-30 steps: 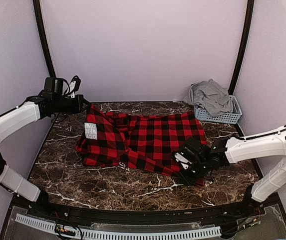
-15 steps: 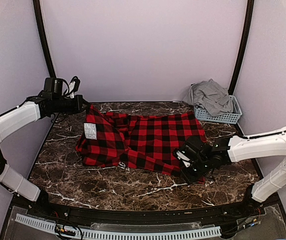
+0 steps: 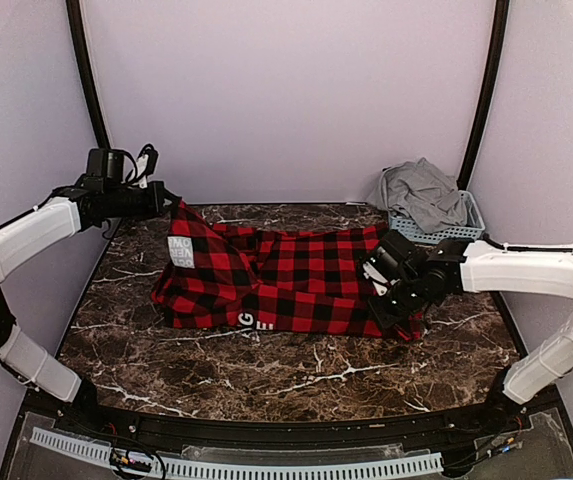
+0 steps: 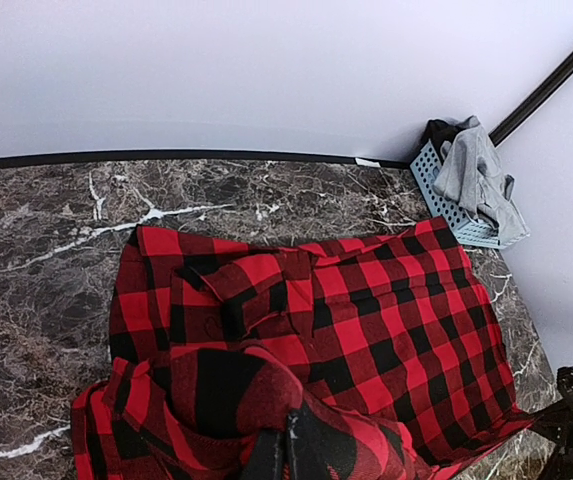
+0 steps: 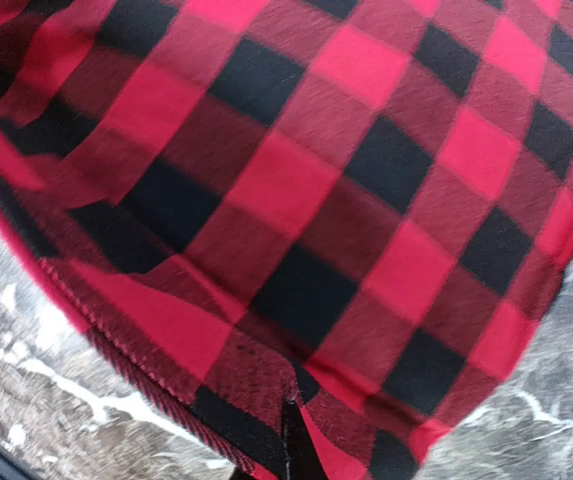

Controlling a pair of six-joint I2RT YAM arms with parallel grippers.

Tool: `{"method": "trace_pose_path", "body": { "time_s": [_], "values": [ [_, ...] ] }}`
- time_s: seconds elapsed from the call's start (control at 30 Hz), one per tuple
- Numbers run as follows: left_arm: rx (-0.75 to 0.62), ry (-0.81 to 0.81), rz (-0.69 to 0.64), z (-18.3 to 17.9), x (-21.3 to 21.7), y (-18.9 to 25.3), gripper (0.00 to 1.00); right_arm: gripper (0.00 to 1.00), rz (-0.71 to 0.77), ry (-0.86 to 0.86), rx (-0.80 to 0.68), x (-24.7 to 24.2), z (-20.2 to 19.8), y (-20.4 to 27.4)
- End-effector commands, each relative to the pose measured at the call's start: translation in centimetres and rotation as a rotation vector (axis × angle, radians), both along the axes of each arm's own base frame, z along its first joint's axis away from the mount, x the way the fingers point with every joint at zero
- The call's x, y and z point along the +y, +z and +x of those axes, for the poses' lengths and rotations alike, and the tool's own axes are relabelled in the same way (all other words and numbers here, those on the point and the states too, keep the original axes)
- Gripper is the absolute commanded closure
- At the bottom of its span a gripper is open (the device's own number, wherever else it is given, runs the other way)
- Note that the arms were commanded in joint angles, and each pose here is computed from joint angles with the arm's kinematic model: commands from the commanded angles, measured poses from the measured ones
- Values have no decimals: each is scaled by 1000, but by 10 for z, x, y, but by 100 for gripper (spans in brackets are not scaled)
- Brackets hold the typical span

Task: Fold and stack the long sleeve shirts
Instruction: Pick up the corner of the shirt from the center of the board, then fold the flattened shirt at the center of the board.

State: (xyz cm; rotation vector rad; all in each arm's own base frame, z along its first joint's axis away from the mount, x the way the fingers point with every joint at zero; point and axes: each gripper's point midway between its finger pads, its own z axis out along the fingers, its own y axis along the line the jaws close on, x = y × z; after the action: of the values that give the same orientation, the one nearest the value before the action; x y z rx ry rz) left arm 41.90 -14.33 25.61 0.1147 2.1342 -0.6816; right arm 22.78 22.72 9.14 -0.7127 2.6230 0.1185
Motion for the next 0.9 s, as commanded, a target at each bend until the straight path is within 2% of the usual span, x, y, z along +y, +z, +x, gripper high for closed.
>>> {"method": "trace_pose_path", "body": {
  "time_s": [0.0, 0.17, 0.27, 0.53, 0.7, 0.87],
  "values": [
    [-43, 36, 9, 16, 7, 9, 100, 100, -59, -19, -36, -17, 27, 9],
    [-40, 51, 4, 26, 7, 0, 100, 100, -52, -8, -31, -15, 52, 5],
    [-26, 68, 19, 31, 10, -10, 100, 93, -80, -7, -12, -15, 64, -8],
    [-18, 83, 28, 43, 11, -19, 100, 63, -178, -75, 6, -36, 80, -30],
    [-6, 77, 26, 48, 9, -27, 100, 56, -215, -153, -22, -58, 87, -25],
    [-1, 75, 30, 50, 9, -33, 100, 54, -234, -232, -47, -80, 96, -19]
  ]
}}
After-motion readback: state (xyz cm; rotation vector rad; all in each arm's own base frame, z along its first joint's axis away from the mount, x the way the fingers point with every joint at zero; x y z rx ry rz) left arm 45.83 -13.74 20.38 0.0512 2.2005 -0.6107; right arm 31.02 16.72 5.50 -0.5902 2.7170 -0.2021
